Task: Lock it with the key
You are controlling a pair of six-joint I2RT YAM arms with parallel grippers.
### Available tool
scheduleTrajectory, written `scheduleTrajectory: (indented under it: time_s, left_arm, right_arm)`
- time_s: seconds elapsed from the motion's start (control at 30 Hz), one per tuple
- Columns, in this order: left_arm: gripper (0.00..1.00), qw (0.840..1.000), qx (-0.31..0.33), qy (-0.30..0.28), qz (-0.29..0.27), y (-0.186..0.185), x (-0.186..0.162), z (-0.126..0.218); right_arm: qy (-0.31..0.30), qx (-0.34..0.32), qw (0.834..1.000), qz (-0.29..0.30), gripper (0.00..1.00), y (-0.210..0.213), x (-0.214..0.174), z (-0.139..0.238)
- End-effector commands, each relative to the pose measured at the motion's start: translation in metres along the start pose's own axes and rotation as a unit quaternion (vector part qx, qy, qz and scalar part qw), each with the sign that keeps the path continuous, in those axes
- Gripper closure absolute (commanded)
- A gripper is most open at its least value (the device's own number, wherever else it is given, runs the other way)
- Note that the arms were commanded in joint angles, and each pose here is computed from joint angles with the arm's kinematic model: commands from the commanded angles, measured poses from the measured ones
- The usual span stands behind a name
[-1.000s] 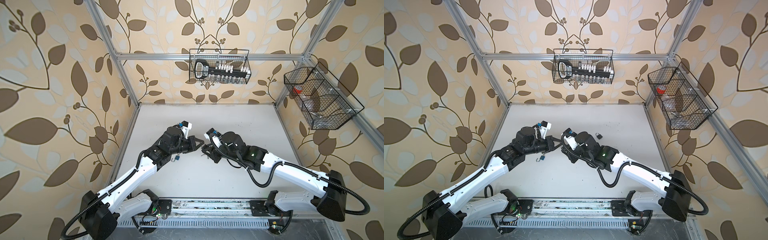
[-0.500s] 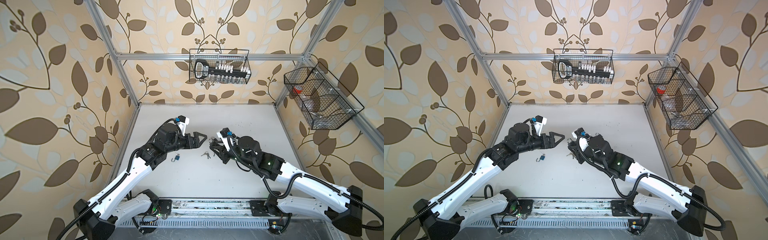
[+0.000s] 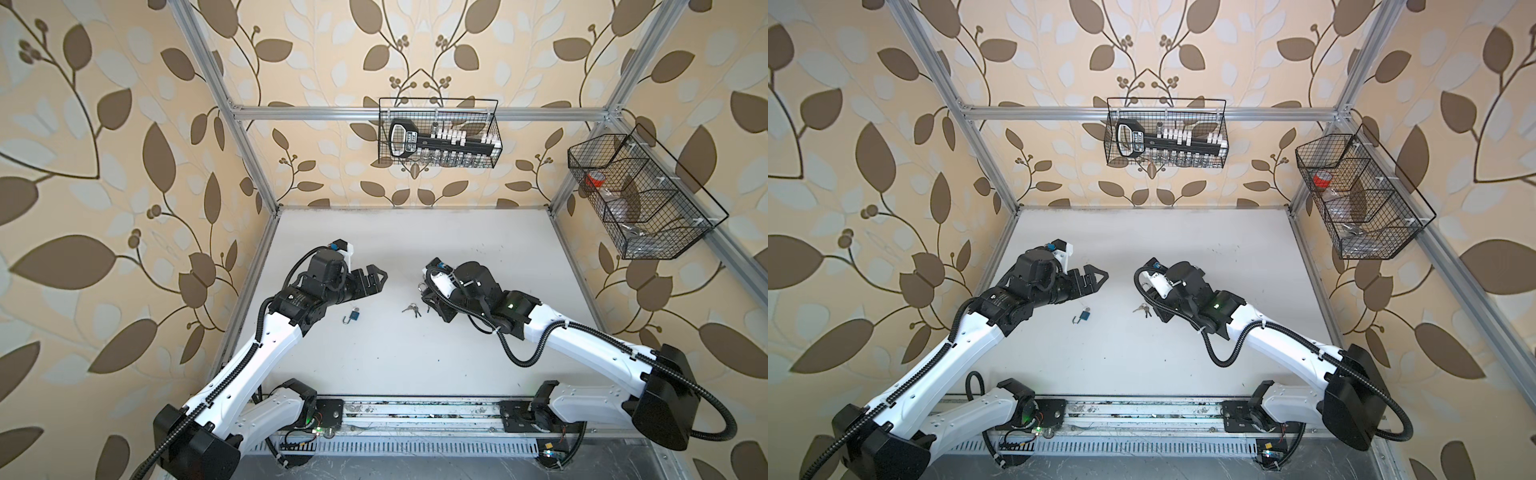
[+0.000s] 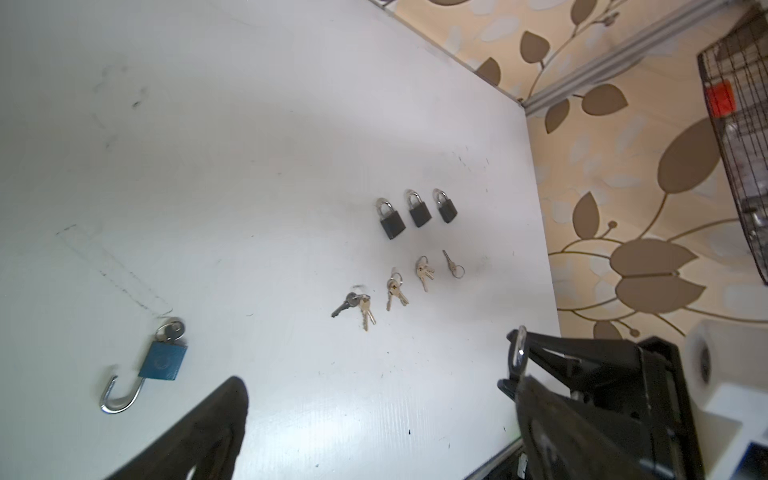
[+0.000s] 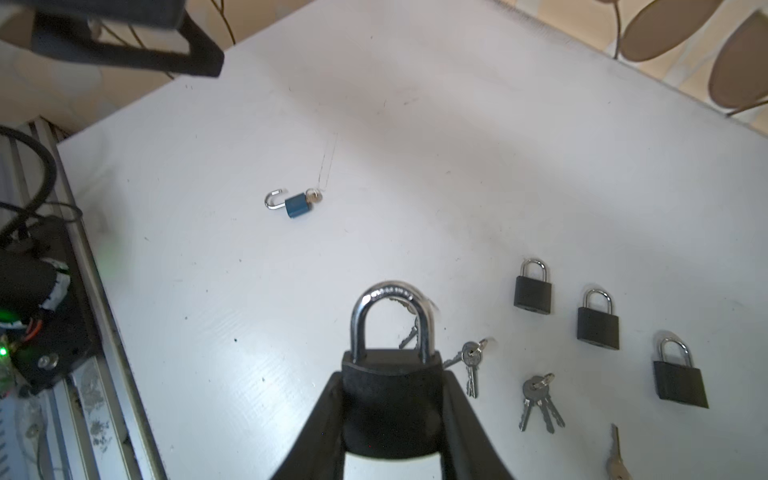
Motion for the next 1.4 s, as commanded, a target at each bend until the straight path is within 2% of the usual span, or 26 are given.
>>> scheduleTrajectory:
  time_s: [0.0, 0.17, 0.43, 0.7, 0.9, 1.2, 1.37]
  left_arm:
    - [0.01, 0.998, -0.030, -0.005, 0.050, 0.014, -0.002, 0.008]
    - [0.01, 0.991, -0.049, -0.021, 0.120, 0.043, -0.005, 0.015]
    - [0.01, 0.984, -0.048, -0.046, 0.163, 0.066, -0.008, 0.032]
    - [0.01, 0.981, -0.042, -0.058, 0.181, 0.078, -0.005, 0.043]
    - [0.01, 0.978, -0.001, -0.053, 0.201, 0.090, -0.007, 0.047]
    - [0.01, 0.980, 0.007, -0.057, 0.188, 0.085, -0.002, 0.056]
    - [0.01, 0.982, 0.021, -0.063, 0.175, 0.082, 0.003, 0.062]
  right_arm:
    - [0.035, 0.003, 0.998, 0.052, 1.00, 0.000, 0.006, -0.009]
    - [0.111, -0.020, 0.990, 0.082, 1.00, -0.011, -0.007, -0.041]
    - [0.167, -0.027, 0.981, 0.096, 1.00, -0.035, -0.005, -0.085]
    - [0.203, -0.035, 0.973, 0.100, 1.00, -0.062, -0.001, -0.125]
    - [0.224, -0.029, 0.969, 0.104, 1.00, -0.065, 0.000, -0.150]
    - [0.248, -0.037, 0.962, 0.110, 1.00, -0.075, -0.007, -0.171]
    - [0.257, -0.036, 0.960, 0.107, 0.95, -0.079, -0.011, -0.176]
Point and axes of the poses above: each gripper's point midway between its finger pads, its own z axis back along the fingers, its own y axis along the line the jaws close on, x = y × z, the point moved 7 cm from there along z, back along the fingers, and after that the axes turned 8 degrees about -z, right-handed, at the moved point
